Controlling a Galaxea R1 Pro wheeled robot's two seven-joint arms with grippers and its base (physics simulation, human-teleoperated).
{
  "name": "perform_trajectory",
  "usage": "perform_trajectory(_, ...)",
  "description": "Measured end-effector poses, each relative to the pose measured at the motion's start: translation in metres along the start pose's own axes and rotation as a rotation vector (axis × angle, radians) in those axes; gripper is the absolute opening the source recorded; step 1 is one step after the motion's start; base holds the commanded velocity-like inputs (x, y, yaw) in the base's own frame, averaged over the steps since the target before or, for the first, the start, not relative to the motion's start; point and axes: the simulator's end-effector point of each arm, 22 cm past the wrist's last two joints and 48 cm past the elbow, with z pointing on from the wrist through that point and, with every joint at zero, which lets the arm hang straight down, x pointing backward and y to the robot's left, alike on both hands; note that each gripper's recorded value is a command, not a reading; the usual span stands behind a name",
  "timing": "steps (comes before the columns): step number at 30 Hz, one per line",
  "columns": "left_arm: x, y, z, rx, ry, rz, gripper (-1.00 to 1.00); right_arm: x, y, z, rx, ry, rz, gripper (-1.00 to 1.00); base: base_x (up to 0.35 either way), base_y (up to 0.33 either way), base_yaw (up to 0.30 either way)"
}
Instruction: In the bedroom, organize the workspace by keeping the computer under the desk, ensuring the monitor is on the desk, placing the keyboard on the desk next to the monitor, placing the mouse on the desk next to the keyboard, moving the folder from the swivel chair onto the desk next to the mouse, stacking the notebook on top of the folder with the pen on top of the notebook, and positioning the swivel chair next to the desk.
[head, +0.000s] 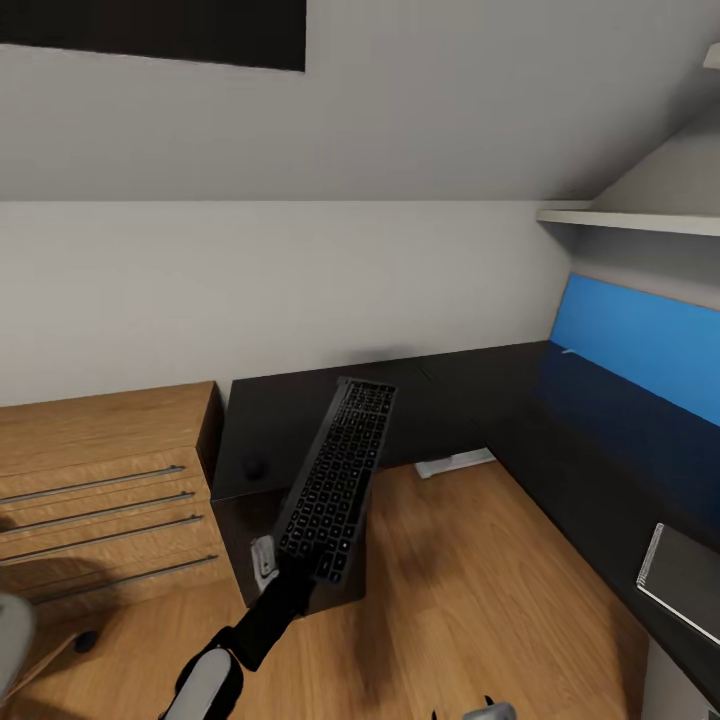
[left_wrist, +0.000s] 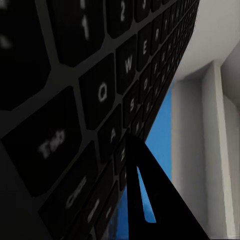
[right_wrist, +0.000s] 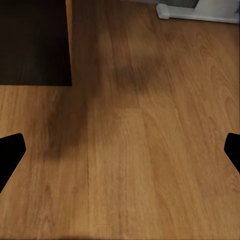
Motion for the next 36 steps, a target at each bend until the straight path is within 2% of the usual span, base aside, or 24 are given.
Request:
perform_trajectory(3,0.008,0.001,0.003,-0.012,0.013,0.043,-1.00,-0.003,-0.001,0.000,0.001,-0.016,0.003,1.00,0.000,0.000,0.000)
perform_trajectory(10,0.011,-0.003,-0.008,-0.004,0.005,0.031,-1.00,-0.013,0.022,-0.003,-0.025,-0.024,0.027,1.00,0.000,0.000,0.000)
perform_trajectory(12,0.011,0.000,-0.014,-0.020,0.008,0.048,-1.00,-0.017,0.026,-0.005,-0.030,-0.025,0.030,1.00,0.000,0.000,0.000)
perform_trajectory(18,0.008,0.014,-0.031,-0.069,0.015,0.064,-1.00,-0.025,0.027,-0.011,-0.033,-0.025,0.033,1.00,0.000,0.000,0.000)
perform_trajectory(36,0.008,-0.010,-0.036,-0.075,0.017,0.064,-1.00,-0.048,0.027,-0.028,-0.041,-0.025,0.032,1.00,0.000,0.000,0.000)
